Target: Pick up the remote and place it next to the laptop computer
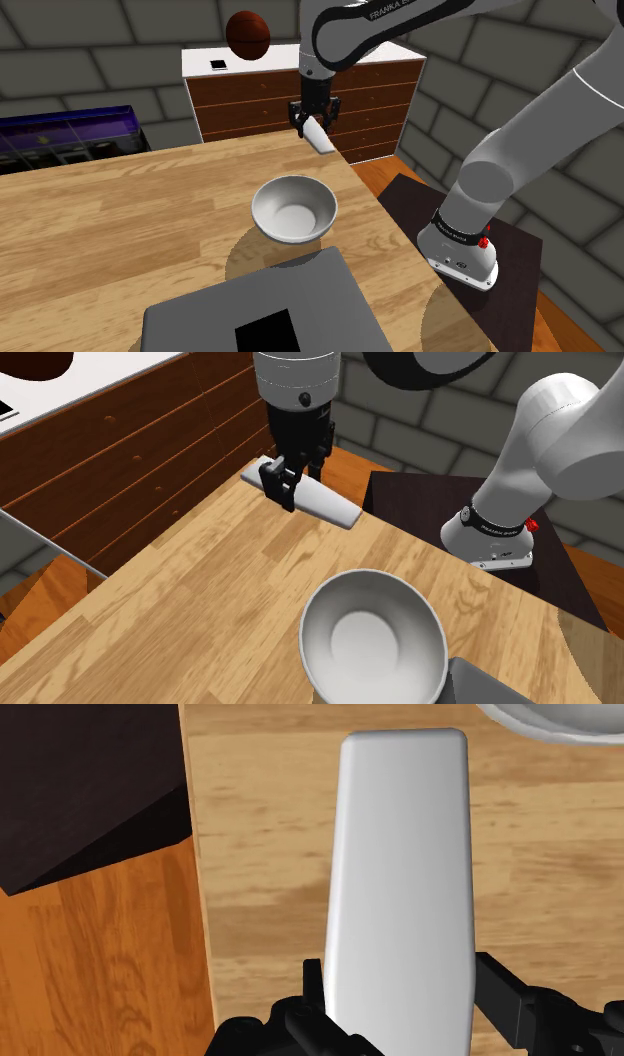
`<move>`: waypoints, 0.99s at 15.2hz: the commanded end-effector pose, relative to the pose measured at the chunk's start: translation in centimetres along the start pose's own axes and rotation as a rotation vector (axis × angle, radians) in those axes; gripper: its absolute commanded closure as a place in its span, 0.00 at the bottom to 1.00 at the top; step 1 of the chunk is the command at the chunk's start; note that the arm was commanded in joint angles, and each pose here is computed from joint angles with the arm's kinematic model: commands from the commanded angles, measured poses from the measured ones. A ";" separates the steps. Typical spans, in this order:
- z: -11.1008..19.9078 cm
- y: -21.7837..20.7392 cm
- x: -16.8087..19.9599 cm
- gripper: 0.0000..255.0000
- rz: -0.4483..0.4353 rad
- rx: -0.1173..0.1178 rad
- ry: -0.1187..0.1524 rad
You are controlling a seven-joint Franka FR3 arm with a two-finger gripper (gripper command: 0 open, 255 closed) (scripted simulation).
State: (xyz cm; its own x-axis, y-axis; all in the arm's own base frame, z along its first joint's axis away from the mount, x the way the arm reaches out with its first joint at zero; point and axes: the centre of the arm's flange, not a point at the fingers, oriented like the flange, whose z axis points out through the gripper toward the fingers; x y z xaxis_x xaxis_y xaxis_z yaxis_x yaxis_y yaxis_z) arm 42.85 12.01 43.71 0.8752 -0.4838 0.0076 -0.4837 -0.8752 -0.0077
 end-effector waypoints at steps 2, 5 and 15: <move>-0.1 0.1 -3.5 1.00 0.000 0.000 0.000; -0.1 0.1 -7.5 1.00 0.000 0.000 0.000; -0.3 0.2 -20.7 1.00 0.000 0.000 0.000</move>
State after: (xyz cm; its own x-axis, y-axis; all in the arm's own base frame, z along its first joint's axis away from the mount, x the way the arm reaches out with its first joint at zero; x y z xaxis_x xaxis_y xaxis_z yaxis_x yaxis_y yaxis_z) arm 25.77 21.31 43.72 0.8758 -0.4827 0.0085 -0.4826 -0.8758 -0.0074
